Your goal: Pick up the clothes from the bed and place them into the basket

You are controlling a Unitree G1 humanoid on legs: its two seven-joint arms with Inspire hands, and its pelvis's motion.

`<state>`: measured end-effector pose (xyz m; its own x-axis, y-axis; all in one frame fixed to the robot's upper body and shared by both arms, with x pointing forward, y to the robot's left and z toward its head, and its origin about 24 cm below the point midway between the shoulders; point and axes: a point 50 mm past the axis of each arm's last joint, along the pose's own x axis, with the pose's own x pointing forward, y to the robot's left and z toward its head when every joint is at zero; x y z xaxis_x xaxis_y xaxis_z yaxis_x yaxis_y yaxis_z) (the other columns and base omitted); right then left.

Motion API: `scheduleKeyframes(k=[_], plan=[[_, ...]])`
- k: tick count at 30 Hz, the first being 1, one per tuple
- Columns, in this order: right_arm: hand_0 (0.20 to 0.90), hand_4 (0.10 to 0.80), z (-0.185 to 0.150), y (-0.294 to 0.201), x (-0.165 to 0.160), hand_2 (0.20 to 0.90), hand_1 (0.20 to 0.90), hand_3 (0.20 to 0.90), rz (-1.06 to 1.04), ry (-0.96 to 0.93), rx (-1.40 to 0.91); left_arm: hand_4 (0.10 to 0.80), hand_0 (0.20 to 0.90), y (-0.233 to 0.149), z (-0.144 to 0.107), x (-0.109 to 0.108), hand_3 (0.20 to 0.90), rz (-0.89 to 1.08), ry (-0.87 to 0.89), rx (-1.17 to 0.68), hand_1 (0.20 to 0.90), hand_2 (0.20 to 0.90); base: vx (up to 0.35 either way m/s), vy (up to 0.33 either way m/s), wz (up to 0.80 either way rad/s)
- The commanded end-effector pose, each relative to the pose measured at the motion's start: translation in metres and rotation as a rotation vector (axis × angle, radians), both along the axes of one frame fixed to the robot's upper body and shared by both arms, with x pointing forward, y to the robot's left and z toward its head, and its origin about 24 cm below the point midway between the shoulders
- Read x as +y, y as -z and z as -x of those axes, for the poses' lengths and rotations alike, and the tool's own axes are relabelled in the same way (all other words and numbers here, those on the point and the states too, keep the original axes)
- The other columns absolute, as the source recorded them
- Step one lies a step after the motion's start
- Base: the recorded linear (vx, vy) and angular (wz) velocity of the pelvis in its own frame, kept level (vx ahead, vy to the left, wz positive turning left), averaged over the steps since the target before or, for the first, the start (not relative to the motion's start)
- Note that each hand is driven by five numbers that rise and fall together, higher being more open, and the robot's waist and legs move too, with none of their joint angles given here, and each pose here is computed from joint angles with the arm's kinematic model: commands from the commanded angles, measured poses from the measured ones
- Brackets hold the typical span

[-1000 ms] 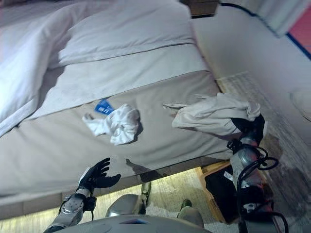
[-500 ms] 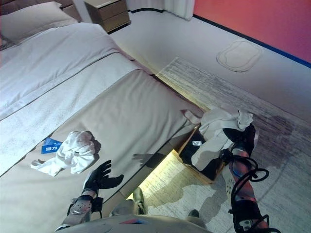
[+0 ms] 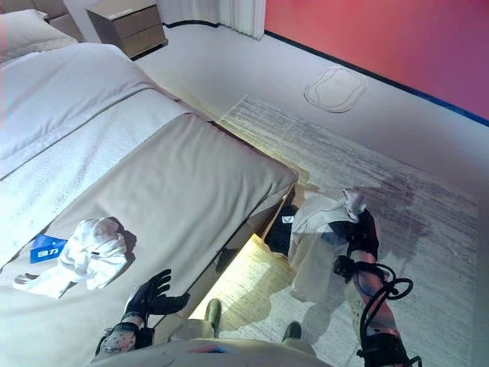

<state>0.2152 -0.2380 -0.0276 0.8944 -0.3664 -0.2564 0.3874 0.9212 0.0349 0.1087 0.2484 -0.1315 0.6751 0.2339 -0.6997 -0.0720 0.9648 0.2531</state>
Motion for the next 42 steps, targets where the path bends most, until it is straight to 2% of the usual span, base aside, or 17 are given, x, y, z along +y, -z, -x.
scheduleKeyframes(k=[1,12,17,22,27,31,34,42], plan=[[0.3,0.1,-0.031,-0.084,-0.012,0.3,0.3,0.2,0.125,0.052,-0.438,0.8,0.9,-0.009,-0.017,0.003,0.9,-0.019,0.021,-0.088,0.9,0.9,-0.008,-0.004,0.08],[0.3,0.1,-0.038,-0.06,-0.007,0.3,0.3,0.2,0.156,-0.038,-0.251,0.8,0.9,-0.002,0.001,-0.002,0.9,0.015,-0.018,-0.068,0.9,0.9,0.016,-0.002,-0.01],[0.3,0.1,-0.049,-0.065,-0.012,0.3,0.3,0.2,0.205,0.007,-0.238,0.8,0.9,-0.006,-0.011,-0.004,0.9,0.036,-0.029,-0.115,0.9,0.9,-0.105,-0.002,-0.04],[0.3,0.1,-0.072,-0.08,-0.04,0.3,0.3,0.2,0.257,0.201,-0.232,0.8,0.9,-0.014,-0.031,-0.01,0.9,0.064,0.0,-0.19,0.9,0.9,-0.192,-0.018,-0.02],[0.3,0.1,-0.095,-0.133,-0.092,0.3,0.3,0.2,0.403,0.418,-0.274,0.8,0.9,-0.017,-0.041,-0.021,0.9,0.095,0.047,-0.238,0.9,0.9,-0.142,0.044,0.16],[0.3,0.1,-0.096,-0.157,-0.118,0.3,0.3,0.2,0.434,0.514,-0.275,0.8,0.9,-0.018,-0.043,-0.024,0.9,0.106,0.08,-0.251,0.9,0.9,-0.059,0.008,0.07],[0.3,0.1,-0.093,-0.195,-0.15,0.3,0.3,0.2,0.53,0.583,-0.27,0.8,0.9,-0.023,-0.05,-0.031,0.9,0.154,0.107,-0.289,0.9,0.9,-0.092,0.093,0.05],[0.3,0.1,-0.089,-0.254,-0.179,0.3,0.3,0.2,0.667,0.696,-0.244,0.8,0.9,-0.036,-0.061,-0.04,0.9,0.223,0.139,-0.385,0.9,0.9,-0.073,-0.013,0.04]])
